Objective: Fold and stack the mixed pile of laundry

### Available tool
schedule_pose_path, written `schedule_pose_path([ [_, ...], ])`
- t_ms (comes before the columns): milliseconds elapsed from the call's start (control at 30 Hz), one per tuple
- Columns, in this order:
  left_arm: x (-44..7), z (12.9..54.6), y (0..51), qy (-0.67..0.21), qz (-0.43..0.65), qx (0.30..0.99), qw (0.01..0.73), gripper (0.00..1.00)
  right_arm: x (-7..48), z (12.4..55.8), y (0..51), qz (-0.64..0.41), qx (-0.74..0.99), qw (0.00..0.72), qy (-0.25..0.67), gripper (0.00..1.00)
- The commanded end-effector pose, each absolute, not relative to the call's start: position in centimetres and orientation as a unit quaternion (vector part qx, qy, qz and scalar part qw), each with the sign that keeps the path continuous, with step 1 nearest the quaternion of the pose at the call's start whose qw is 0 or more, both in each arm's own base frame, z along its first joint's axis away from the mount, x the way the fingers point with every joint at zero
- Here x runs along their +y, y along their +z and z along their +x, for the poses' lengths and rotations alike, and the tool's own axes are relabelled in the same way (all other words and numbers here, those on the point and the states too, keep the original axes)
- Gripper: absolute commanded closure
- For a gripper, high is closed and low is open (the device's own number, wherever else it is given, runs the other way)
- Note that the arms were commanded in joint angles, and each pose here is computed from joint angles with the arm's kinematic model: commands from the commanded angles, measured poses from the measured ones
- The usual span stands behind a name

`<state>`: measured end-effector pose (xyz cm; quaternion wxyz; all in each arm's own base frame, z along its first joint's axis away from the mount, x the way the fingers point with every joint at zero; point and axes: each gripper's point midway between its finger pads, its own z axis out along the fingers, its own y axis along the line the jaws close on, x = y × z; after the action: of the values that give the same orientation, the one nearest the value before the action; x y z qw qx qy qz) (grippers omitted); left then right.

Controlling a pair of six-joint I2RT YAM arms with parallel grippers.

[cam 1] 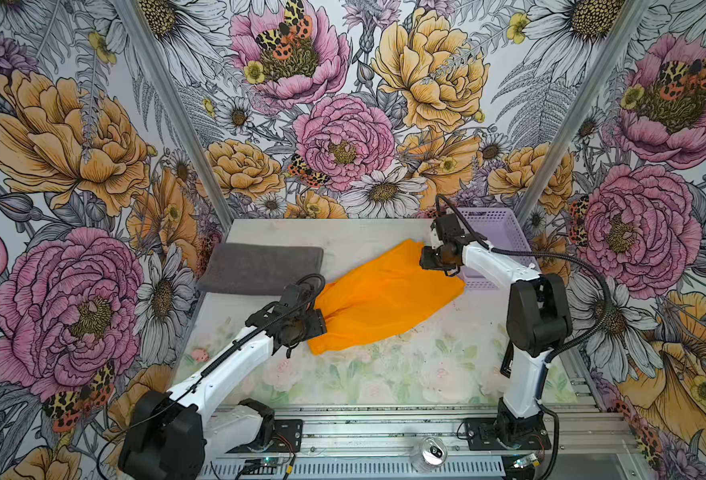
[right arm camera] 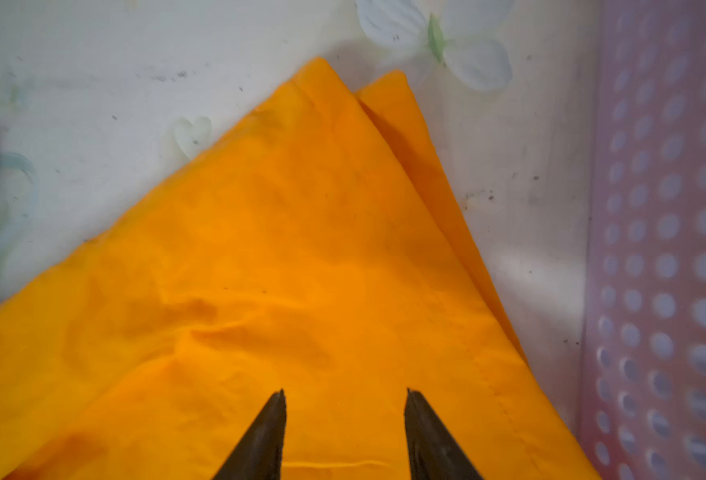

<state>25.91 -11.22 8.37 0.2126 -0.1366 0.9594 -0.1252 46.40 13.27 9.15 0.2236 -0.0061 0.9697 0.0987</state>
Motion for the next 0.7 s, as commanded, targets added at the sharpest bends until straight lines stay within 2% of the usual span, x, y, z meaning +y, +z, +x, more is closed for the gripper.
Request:
schedule_pose_path([
  [0, -12.4, 29.5, 9.9, -0.134, -0.118, 0.951, 0.253, 0.25, 12.3, 47.7, 7.8, -0.011, 0.968, 0.243, 0.066, 0.52],
  [233, -11.8, 31.9, 7.9, -0.110, -0.108, 0.961, 0.231, 0.25, 11.1, 45.0, 3.5, 0.001, 0.981, 0.192, 0.037, 0.54],
  [500, -10.9, 30.2, 4.0, -0.100, -0.099, 0.976, 0.169, 0.26, 9.8, 38.9, 1.5, 0.022, 0.990, 0.135, 0.026, 0.56],
  [667, -11.5, 29.5, 4.2, -0.108, -0.079, 0.979, 0.155, 0.26, 8.7, 34.3, 0.8, 0.033, 0.995, 0.099, 0.004, 0.56],
])
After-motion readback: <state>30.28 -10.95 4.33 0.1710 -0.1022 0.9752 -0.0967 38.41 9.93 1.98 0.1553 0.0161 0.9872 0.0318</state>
